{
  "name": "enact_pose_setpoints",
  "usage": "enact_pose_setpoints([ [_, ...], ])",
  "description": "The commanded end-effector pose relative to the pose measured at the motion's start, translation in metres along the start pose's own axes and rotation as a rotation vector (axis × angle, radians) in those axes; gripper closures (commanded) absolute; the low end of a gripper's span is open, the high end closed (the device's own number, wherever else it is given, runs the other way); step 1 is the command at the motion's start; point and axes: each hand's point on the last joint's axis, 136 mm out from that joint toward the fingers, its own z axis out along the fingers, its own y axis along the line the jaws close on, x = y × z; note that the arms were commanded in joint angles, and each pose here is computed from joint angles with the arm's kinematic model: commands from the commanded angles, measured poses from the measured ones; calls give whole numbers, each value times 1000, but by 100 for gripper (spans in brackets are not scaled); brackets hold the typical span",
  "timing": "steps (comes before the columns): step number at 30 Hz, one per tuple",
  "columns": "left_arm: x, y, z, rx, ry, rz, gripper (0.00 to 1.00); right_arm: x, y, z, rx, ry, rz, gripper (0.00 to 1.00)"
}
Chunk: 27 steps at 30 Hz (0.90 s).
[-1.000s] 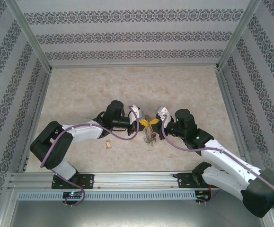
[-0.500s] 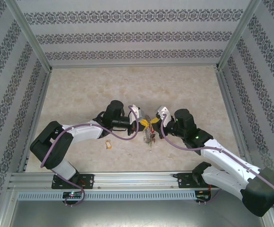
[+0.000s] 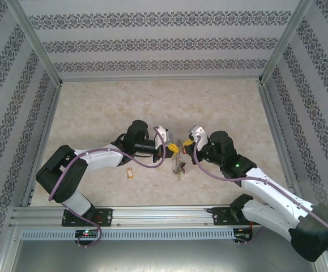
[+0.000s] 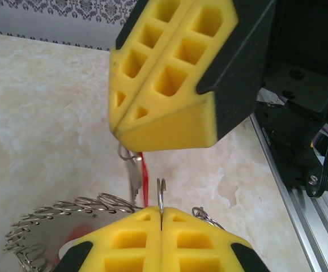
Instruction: Put the keys on the keyring
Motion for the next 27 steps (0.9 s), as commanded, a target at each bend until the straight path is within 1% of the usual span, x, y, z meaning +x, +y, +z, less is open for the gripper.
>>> enact_pose_setpoints([
  [1,-24,0,2,1,-68,59,100,-9,12,-11,-59,-22,-13,100],
  [6,-24,1,3,-3,-73,55,100,-1,26,-18,-141,15,-22,100],
  [10,-24,1,3,0,-70,58,100,-4,34,-17,-192,10,-9,100],
  [17,-24,-2,5,23,-63,56,100,-18,20,-7,-128,-45,7,100],
  [19,-24,-3,5,31,-65,54,100,-19,20,-6,-130,-57,9,100],
  [27,-26,-5,4,41,-69,52,100,-13,18,-1,-127,-44,29,100],
])
